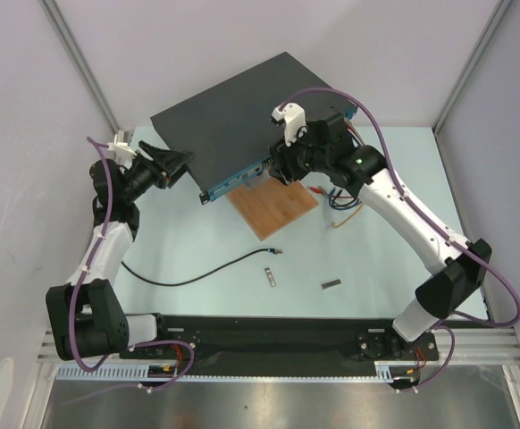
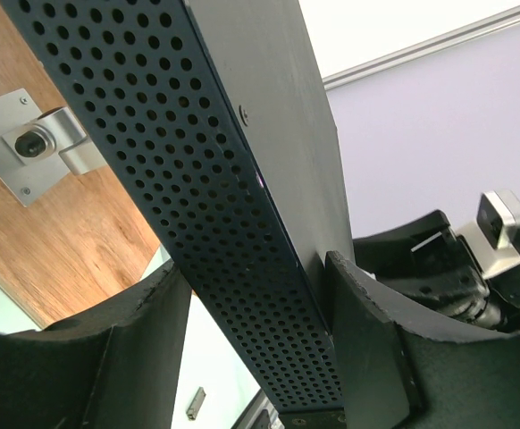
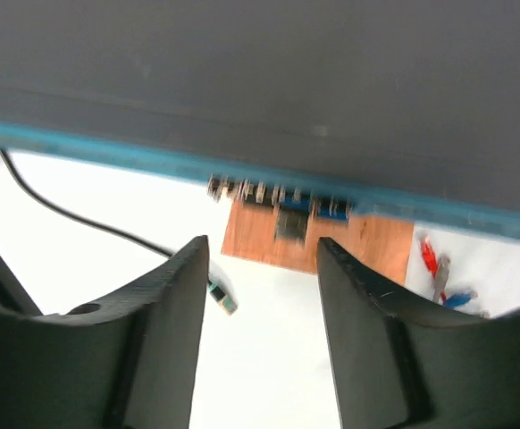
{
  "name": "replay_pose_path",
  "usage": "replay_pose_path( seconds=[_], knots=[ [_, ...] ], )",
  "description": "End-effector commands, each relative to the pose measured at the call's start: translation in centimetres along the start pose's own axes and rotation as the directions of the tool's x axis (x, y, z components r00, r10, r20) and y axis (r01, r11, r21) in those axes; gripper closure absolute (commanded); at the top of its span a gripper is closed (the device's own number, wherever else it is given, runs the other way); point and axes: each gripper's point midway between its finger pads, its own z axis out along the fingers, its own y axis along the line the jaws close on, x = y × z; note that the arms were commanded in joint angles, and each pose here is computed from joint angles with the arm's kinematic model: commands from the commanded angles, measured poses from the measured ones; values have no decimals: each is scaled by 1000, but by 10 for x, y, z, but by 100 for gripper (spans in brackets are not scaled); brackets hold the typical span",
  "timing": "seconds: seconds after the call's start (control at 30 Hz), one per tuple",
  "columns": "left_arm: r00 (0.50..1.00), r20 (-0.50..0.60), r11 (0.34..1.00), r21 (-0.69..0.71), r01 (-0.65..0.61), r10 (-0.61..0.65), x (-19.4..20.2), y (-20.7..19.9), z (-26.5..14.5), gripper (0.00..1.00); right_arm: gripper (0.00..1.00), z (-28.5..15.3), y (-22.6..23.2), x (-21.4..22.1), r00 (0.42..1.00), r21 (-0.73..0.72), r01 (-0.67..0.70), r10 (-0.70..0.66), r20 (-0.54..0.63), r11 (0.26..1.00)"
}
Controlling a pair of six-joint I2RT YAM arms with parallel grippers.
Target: Insert the plug into the switch port
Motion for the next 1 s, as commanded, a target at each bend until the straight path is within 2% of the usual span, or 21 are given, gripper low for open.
replay_pose_path(
  seconds=[0.0, 0.13, 0.27, 0.47, 0.73, 0.97],
  knots=[
    [998, -36, 998, 12, -59, 59, 15, 2, 10, 100, 43, -33, 6, -21, 993, -33, 61, -58, 100, 998],
    [997, -36, 998, 15, -64, 65, 15, 0, 10, 100, 43, -38, 5, -5, 996, -33, 63, -61, 64, 997],
    [997, -32, 998, 12, -65, 65, 15, 1, 10, 100, 67, -34, -1, -2, 998, -19, 41, -40, 49, 999],
    [997, -33, 998, 10, -64, 64, 14, 2, 10, 100, 79, -18, -7, -10, 998, -6, 10, -9, 61, 1000],
    [998, -34, 999, 9, -50, 51, 16, 2, 9, 100, 81, -4, -14, -20, 995, 18, -23, 21, 94, 1000],
    [998, -35, 999, 13, -43, 43, 18, 2, 8, 100, 81, -5, -22, -43, 977, 82, -65, 46, 207, 994]
  ],
)
